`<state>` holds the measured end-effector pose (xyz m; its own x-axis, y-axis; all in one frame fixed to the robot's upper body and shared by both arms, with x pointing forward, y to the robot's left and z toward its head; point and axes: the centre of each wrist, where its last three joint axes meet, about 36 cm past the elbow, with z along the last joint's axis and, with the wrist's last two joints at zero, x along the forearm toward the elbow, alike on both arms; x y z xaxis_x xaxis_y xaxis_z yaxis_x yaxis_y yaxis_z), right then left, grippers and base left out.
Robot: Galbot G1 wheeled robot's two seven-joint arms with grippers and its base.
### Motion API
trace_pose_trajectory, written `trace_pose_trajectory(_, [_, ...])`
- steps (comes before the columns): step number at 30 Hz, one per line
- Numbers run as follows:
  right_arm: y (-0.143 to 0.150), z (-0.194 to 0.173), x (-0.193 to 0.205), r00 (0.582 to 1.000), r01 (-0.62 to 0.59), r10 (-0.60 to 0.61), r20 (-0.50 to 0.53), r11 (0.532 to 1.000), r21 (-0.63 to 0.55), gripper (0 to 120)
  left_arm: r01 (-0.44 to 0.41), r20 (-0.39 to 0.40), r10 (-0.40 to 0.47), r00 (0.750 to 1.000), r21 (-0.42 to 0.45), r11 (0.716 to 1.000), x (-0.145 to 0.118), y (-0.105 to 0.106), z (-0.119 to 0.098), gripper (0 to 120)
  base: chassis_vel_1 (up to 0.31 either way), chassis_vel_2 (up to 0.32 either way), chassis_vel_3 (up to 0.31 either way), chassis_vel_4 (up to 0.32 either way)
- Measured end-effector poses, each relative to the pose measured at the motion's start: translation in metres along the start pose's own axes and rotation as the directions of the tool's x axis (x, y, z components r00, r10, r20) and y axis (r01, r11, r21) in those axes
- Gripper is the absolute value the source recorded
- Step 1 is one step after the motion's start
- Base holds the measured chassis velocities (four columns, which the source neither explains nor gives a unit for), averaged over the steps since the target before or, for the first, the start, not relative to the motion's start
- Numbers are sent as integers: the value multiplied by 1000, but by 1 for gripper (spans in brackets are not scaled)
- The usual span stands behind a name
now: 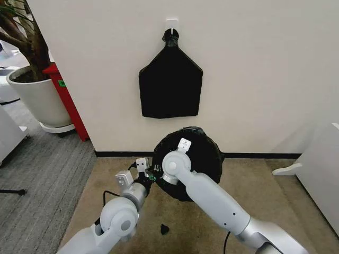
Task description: Place the garbage bag over the trash bin.
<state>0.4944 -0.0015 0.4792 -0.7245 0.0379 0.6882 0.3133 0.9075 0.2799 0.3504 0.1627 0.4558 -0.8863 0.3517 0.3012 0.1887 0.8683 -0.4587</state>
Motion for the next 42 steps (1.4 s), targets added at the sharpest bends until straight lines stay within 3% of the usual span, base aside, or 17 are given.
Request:
trace_pose_trajectory(14, [-15, 4, 8, 1000, -13, 13, -13, 1000, -14, 0, 2, 9, -2, 1000, 4, 1000, -3, 2, -3, 0, 0, 0, 0, 0])
trace_pose_trajectory(24, [-27, -6, -33, 997, -68, 66, -36, 995, -66, 0, -6, 11, 6, 1000, 4, 1000, -2, 1, -4, 0, 0, 0, 0, 0])
trace_pose_trajectory(34, [-31, -3, 10, 999, -37, 36, -20, 998, -42, 0, -7, 17, 7, 1000, 10, 1000, -6, 1, -6, 0, 0, 0, 0, 0])
trace_pose_trajectory(42, [-54, -10, -23, 995, -100, 99, -16, 995, -31, 0, -12, 19, 12, 1000, 16, 1000, -5, -1, -6, 0, 0, 0, 0, 0])
